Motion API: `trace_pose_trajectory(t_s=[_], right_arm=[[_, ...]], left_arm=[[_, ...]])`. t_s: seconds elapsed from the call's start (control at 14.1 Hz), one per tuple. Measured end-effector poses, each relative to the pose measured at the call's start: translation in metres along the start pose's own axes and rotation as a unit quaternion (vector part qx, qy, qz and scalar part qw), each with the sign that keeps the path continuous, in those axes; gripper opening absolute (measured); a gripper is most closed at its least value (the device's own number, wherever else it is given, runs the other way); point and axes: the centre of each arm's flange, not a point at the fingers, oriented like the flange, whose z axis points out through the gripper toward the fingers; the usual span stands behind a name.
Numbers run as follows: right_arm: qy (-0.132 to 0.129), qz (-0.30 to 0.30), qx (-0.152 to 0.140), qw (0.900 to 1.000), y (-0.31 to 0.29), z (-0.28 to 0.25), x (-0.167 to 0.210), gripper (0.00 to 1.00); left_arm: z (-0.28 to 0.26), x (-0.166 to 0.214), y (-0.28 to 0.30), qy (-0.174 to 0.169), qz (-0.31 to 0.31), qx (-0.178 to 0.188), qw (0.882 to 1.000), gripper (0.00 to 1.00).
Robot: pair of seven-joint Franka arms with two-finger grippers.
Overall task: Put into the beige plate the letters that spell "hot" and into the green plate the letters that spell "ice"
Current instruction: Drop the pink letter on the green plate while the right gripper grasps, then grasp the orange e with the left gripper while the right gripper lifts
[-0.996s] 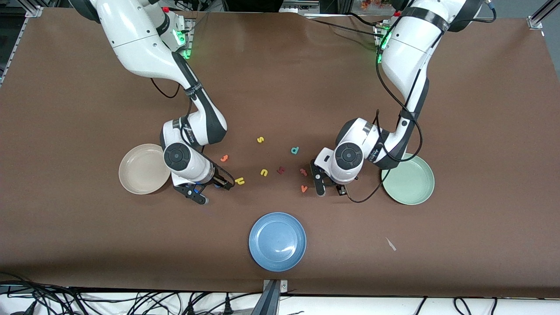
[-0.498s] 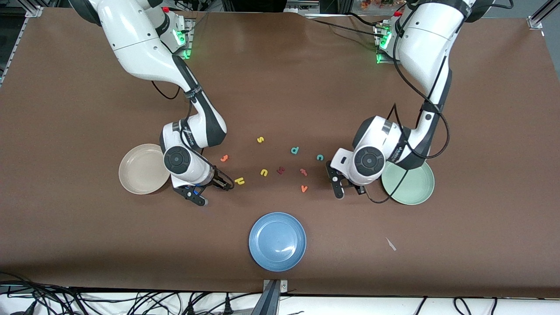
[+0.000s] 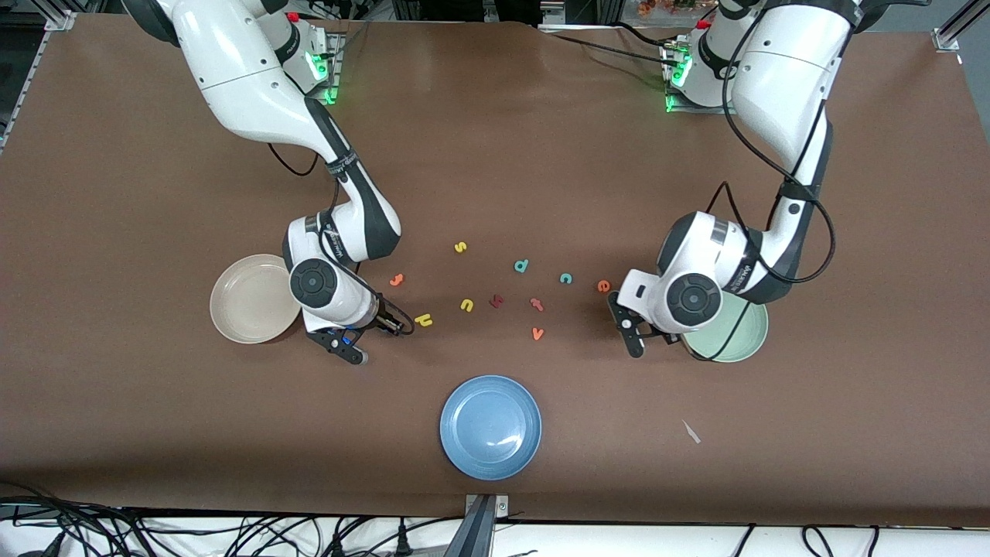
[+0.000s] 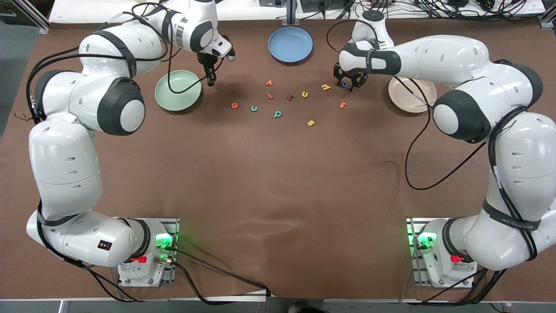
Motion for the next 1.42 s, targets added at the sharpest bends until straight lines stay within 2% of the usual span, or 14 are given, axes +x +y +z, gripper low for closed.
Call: trace_pose_trajectory(t_s=[0.28, 0.5, 0.78, 1.0, 1.07, 1.35, 1.42], right_arm=[[0.0, 0.0, 0.0, 1.0, 0.0, 0.0, 0.0, 0.53], [0.001, 0.0, 0.0, 1.0, 0.0, -0.001, 0.001, 0.53], [0.004, 0.002, 0.004, 1.0, 0.0, -0.003, 0.003, 0.53], [0.005, 0.002, 0.005, 1.0, 0.0, -0.003, 0.004, 0.53], [0.005, 0.002, 0.004, 1.0, 0.0, -0.003, 0.004, 0.53], [0.004, 0.002, 0.003, 1.0, 0.001, -0.001, 0.004, 0.53], [0.004, 0.002, 0.003, 1.0, 0.001, -0.001, 0.004, 0.48]], left_arm=[[0.002, -0.028, -0.016, -0.027, 0.002, 0.018, 0.999, 0.07], [0.007, -0.049, -0.031, -0.026, 0.002, 0.014, 1.0, 0.07], [0.041, -0.067, -0.037, -0.007, -0.004, 0.025, 1.0, 0.07], [0.051, -0.075, -0.039, -0.012, -0.002, 0.029, 0.999, 0.07], [0.05, -0.074, -0.039, -0.014, 0.0, 0.031, 0.999, 0.11], [0.038, -0.069, -0.035, -0.013, 0.014, 0.042, 0.999, 0.52], [0.033, -0.068, -0.034, -0.011, 0.016, 0.045, 0.999, 0.6]])
